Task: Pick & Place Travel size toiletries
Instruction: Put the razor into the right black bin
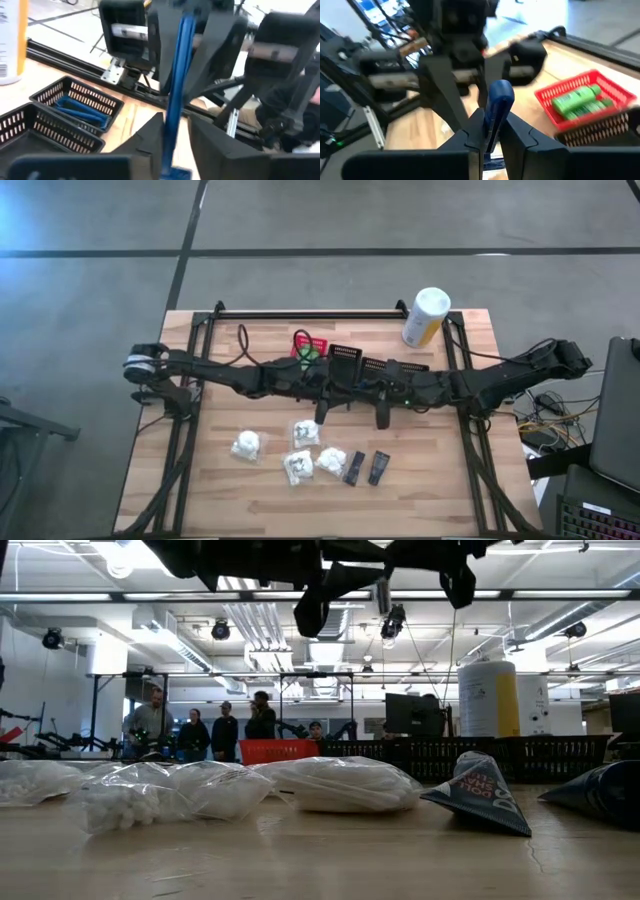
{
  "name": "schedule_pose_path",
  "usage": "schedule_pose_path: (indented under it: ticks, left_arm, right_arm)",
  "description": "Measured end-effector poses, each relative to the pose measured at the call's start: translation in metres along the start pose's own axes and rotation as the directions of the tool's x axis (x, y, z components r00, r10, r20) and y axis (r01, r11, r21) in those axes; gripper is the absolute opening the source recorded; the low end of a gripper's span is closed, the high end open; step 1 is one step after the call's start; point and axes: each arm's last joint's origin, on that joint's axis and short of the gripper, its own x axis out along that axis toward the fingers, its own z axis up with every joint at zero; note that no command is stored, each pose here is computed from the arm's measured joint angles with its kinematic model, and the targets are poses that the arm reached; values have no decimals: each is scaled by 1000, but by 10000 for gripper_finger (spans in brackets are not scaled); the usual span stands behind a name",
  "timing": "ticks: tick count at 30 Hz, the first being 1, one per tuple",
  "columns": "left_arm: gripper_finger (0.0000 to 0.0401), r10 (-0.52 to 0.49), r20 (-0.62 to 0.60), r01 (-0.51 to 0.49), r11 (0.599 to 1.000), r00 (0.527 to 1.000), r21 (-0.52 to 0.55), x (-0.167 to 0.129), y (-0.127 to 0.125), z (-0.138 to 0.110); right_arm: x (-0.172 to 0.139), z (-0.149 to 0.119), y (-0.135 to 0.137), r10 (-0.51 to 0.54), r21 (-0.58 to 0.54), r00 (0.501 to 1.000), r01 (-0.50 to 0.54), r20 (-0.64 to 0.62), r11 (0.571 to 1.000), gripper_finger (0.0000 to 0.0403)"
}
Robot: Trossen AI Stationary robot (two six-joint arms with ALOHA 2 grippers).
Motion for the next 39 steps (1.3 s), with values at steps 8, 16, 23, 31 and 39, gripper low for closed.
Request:
schedule_pose_path:
  ticks: [8, 16, 23, 31, 39]
  left_arm:
    - [193, 9, -9, -10, 999, 1000, -52, 0, 0, 0]
    - [210, 152, -207, -168, 984, 966, -62, -9, 8, -15]
    - [206, 276, -333, -292, 956, 902, 2, -26, 10, -20]
    - [206, 292, -356, -291, 955, 888, 57, -32, 11, -21]
    - [206, 344, -369, -323, 939, 863, 119, -34, 15, -23]
  right_arm:
    - [-4, -8, -20, -196, 114, 976, 207, -95, 972, 34]
    - [-33, -15, -78, -495, 242, 751, 629, -437, 739, 43]
    - [-37, -9, -123, -538, 250, 622, 754, -568, 608, 40]
    - [-37, -13, -165, -445, 318, 561, 800, -699, 508, 47]
    - [-34, -38, -179, -391, 309, 479, 852, -786, 421, 49]
